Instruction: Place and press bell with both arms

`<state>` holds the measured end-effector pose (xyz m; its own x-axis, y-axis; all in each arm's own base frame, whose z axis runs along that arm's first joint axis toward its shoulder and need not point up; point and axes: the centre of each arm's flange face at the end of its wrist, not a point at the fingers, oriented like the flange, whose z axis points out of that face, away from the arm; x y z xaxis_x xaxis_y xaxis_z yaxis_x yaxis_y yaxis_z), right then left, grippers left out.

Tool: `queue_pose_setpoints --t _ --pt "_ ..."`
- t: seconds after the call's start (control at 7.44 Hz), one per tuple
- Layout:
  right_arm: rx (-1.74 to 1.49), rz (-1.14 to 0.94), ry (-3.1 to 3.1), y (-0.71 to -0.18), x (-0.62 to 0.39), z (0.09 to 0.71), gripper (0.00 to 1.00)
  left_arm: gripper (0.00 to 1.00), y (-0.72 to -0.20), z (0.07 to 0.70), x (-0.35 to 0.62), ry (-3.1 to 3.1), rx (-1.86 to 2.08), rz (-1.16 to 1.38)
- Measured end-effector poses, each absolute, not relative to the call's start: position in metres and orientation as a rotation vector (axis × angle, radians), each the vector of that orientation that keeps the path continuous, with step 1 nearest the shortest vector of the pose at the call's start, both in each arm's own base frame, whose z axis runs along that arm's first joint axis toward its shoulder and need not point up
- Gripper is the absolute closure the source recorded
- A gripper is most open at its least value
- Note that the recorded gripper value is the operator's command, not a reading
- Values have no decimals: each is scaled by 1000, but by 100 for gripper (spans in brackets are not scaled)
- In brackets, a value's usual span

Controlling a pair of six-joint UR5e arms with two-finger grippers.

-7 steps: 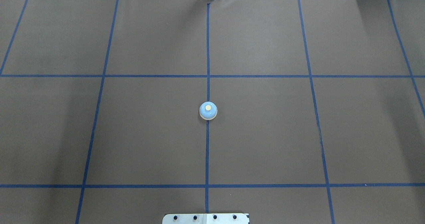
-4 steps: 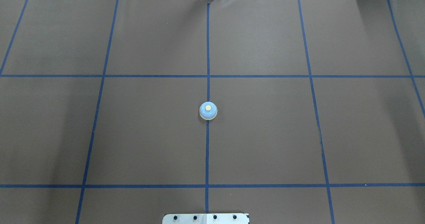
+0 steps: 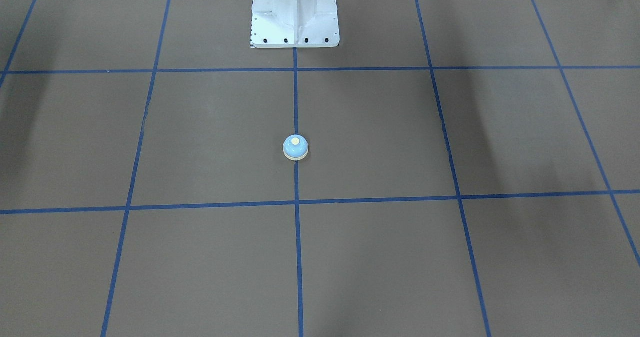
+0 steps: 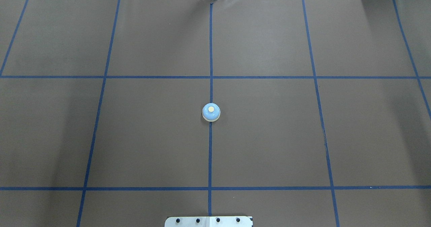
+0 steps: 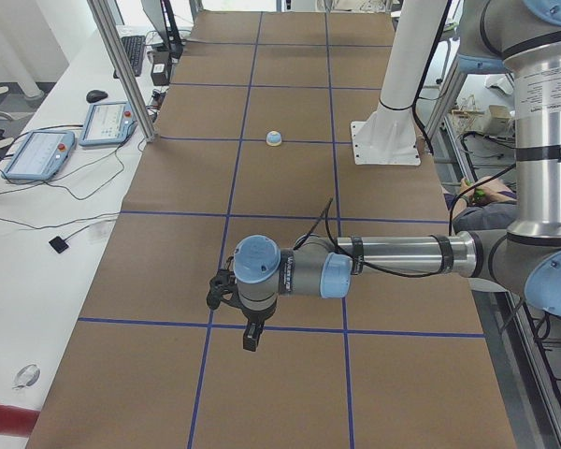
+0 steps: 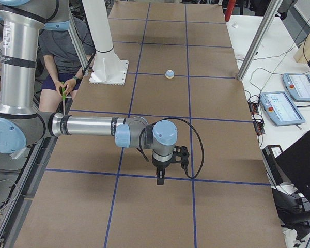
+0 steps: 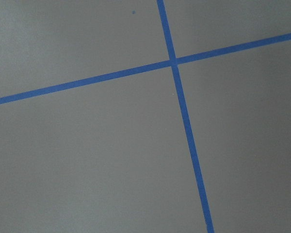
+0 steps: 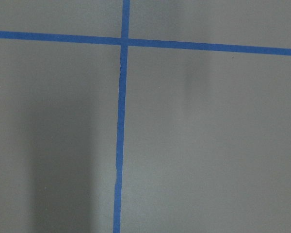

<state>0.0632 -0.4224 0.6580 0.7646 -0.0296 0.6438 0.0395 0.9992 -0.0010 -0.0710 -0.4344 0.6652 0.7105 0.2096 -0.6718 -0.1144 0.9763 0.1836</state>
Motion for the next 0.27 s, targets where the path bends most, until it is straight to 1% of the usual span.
queue_pose_setpoints --t 0.27 --pt "-18 -36 -700 -422 63 660 0 0 -434 667 -71 760 128 178"
